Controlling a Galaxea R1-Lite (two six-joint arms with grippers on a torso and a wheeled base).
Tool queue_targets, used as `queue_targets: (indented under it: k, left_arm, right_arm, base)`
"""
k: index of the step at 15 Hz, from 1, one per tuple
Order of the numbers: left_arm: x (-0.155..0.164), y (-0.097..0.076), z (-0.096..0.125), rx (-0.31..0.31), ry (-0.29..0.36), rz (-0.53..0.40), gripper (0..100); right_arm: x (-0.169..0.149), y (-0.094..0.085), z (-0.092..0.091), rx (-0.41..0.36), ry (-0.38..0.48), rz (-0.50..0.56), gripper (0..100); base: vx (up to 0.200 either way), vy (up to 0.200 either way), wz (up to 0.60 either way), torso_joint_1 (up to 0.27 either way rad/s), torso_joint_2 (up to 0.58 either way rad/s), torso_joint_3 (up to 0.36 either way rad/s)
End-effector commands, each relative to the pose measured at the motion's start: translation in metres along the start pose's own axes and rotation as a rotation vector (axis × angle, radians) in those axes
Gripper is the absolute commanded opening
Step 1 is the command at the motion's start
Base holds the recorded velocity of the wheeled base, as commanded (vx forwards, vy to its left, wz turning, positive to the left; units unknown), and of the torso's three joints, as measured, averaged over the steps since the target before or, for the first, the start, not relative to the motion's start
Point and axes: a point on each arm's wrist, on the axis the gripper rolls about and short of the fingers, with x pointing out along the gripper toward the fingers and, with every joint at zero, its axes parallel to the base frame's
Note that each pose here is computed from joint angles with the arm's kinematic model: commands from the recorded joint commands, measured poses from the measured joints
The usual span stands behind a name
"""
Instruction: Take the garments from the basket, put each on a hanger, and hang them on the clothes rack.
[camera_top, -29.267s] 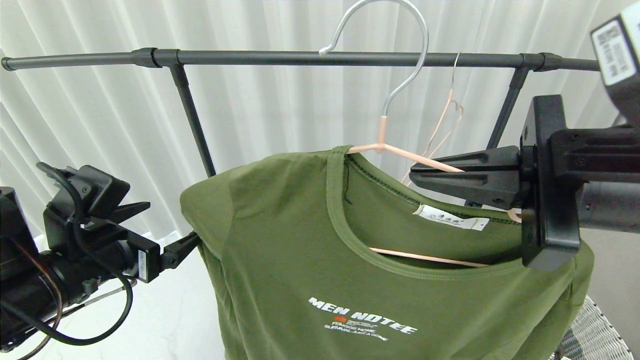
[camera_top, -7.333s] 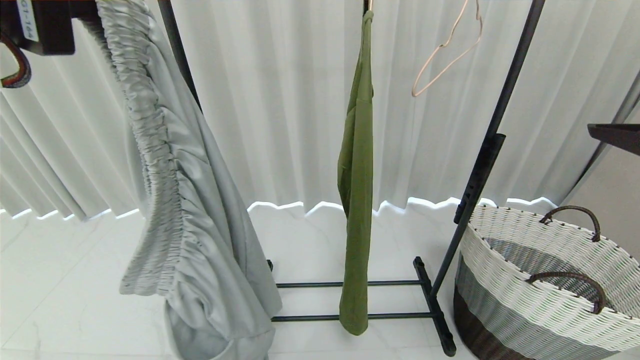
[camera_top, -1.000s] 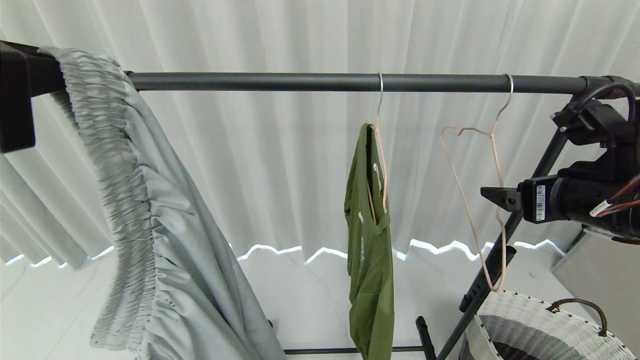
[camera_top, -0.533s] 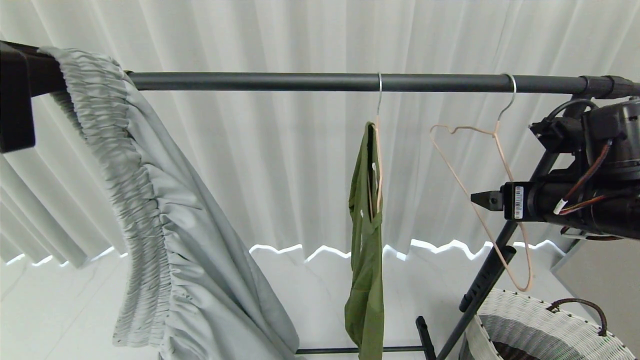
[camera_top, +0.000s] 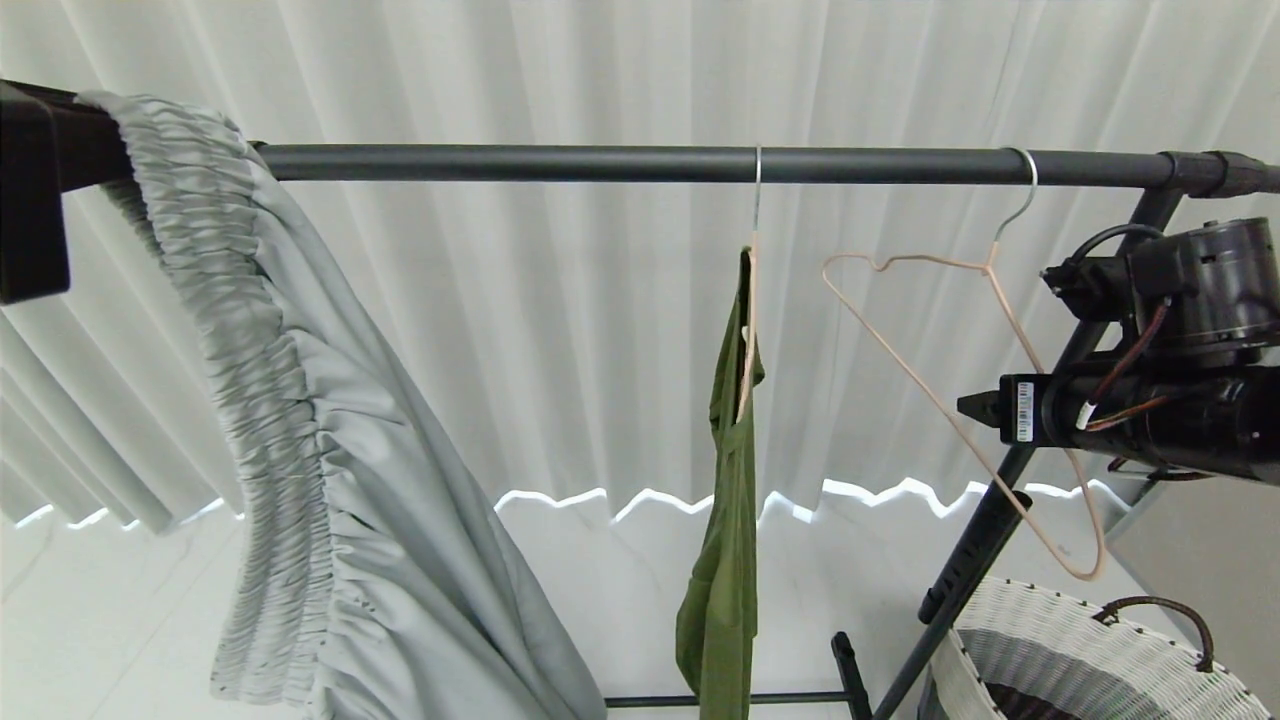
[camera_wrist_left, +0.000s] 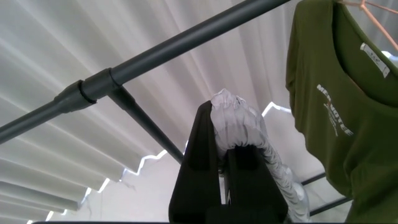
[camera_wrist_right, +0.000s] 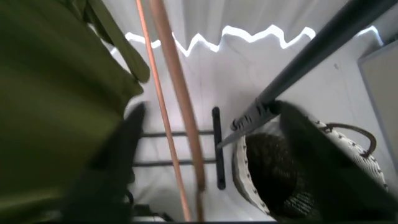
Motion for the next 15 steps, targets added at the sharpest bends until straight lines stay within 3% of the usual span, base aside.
queue_targets:
  k: [1, 9, 15]
  left_arm:
    - [0.0, 0.0, 0.0, 0.0, -0.002, -0.001, 0]
    - [-0.001, 0.001, 0.0, -0.001, -0.002, 0.001, 0]
    - [-0.003, 0.0, -0.004, 0.004, 0.004, -0.002, 0]
  right_arm:
    - [0.003, 0.001, -0.001, -0.003, 0.008, -0.001, 0]
    - [-0.006, -0.001, 0.003, 0.011, -0.022, 0.006, 0]
    - [-0.043, -0.006, 0.015, 0.029, -0.136, 0.054, 0]
  base:
    - [0.0, 0.0, 0.0, 0.0, 0.0, 0.0]
    - [0.0, 0.0, 0.0, 0.0, 0.0, 0.0]
    - [0.0, 0.0, 0.0, 0.0, 0.0, 0.0]
